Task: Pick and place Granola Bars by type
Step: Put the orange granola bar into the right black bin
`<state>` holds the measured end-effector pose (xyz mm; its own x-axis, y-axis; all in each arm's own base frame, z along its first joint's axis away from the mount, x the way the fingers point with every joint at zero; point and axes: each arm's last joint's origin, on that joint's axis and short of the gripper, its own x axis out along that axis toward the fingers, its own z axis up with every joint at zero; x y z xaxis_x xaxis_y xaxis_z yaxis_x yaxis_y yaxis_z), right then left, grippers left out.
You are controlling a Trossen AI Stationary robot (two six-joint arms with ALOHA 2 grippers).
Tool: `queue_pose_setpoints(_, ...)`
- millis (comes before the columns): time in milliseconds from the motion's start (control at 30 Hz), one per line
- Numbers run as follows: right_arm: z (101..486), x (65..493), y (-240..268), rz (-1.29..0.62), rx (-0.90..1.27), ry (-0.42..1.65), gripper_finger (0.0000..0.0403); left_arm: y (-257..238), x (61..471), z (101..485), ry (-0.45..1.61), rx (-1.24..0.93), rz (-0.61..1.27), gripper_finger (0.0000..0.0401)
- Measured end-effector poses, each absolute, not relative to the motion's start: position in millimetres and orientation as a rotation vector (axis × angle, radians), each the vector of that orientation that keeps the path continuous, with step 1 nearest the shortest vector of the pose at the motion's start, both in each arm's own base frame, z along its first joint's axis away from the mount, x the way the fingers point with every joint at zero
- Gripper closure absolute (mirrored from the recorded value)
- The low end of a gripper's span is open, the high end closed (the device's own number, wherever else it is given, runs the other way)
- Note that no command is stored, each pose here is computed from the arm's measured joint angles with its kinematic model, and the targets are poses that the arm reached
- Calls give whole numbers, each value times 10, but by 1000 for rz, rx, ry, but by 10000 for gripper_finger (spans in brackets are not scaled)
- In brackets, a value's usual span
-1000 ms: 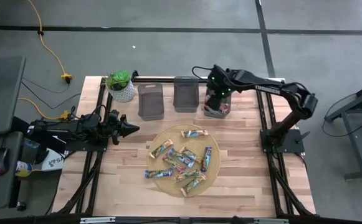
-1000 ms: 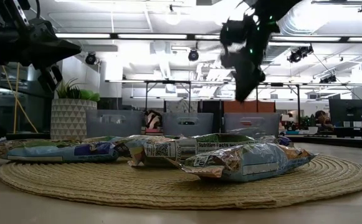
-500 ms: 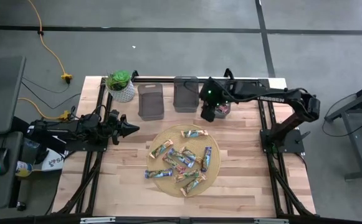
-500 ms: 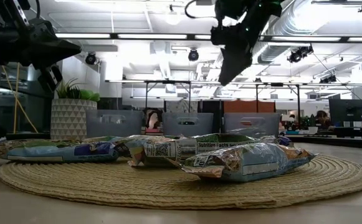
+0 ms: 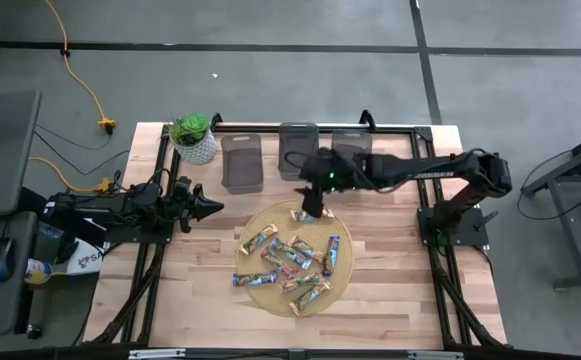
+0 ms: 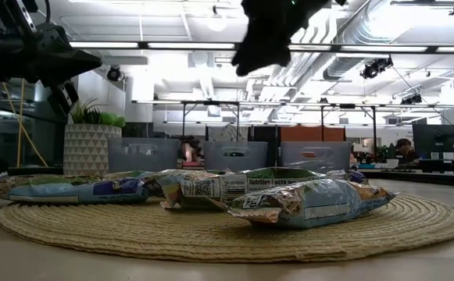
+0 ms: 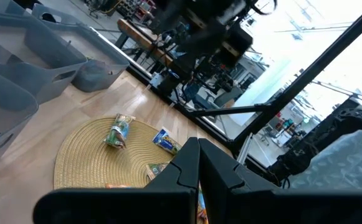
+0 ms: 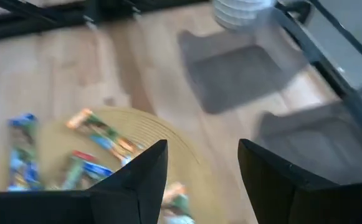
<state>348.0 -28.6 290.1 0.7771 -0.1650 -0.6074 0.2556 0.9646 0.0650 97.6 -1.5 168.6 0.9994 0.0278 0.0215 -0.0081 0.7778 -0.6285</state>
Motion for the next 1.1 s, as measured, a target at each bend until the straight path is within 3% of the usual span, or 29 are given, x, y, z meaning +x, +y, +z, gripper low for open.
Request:
queue_pose_setpoints(400,2699,3833,510,-57,159,500,221,-15,977,1685,-30,-680,19,400)
queue_pose_setpoints(600,2907,4018,879,-9,36,513,221,-15,977,1685,-29,-680,19,400)
queue_pose_setpoints(767,3103,4217,1061,-47,-32,636,221,-15,977,1685,-30,-679,20,400)
queue_pose_setpoints(900,3163,4371,1122,-166,38,744,221,-15,977,1685,-30,-679,20,400)
queue_pose_setpoints(1100,2875,4548,1163,-282,197,960,221,-15,977,1685,-30,-679,19,400)
